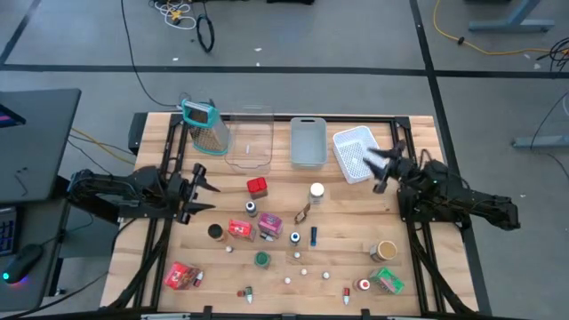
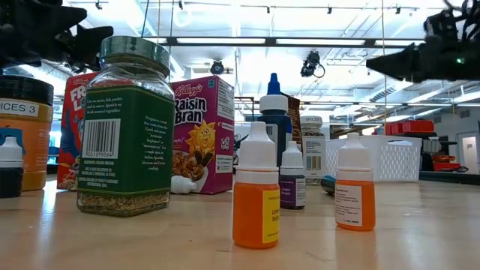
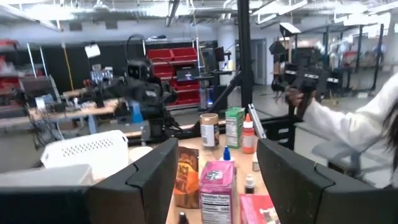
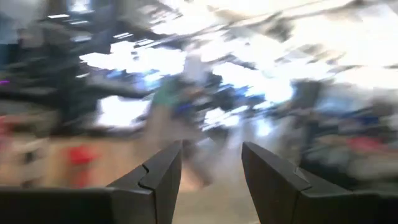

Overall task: Pick & Place Kitchen Items
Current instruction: Put the top red cereal box into the transparent bin

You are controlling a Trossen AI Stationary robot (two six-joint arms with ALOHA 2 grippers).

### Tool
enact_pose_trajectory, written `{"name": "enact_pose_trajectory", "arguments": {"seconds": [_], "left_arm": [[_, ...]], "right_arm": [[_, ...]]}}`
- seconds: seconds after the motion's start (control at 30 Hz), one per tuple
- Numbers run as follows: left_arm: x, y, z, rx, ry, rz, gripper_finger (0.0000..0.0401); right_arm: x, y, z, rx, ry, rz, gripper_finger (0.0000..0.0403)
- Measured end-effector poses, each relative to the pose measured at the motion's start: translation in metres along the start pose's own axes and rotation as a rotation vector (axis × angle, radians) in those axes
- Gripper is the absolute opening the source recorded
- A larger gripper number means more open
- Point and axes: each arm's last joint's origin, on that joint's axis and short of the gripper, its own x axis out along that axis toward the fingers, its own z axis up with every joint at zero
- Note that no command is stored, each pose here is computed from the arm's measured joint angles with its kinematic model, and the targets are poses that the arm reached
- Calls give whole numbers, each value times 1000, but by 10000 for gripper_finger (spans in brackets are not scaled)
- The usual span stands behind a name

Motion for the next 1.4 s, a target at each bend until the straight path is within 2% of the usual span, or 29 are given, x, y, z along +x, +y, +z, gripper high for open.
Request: {"name": "enact_pose_trajectory", "arguments": {"seconds": [0.2,0.23,0.3,0.37,0.43,0.6,0.7,0.9,1.03,1.17,1.4], "left_arm": [[0,3,4,-17,-44,98,229],[0,4,6,-18,-59,123,229],[-1,5,8,-20,-85,168,229],[-1,5,11,-48,-114,180,229],[0,5,13,-77,-135,162,229],[7,5,13,-70,-108,146,229],[16,7,22,-72,-83,177,229],[45,9,33,-66,55,127,229],[65,8,27,-71,167,103,229],[79,3,12,-107,281,16,229],[88,-10,-10,-126,418,-71,229]], "right_arm": [[-6,-16,25,-70,-182,-352,178],[-7,-19,29,-51,-217,-393,178],[-9,-21,33,88,-277,-415,178],[-9,-21,34,232,-319,-377,178],[-9,-19,35,319,-357,-312,178],[-9,-12,45,403,-505,35,178],[-4,-9,46,432,-512,133,178],[19,-3,38,508,-323,126,178],[37,3,40,544,-217,231,178],[52,10,34,568,-103,298,178],[65,14,17,567,4,194,178]]}}
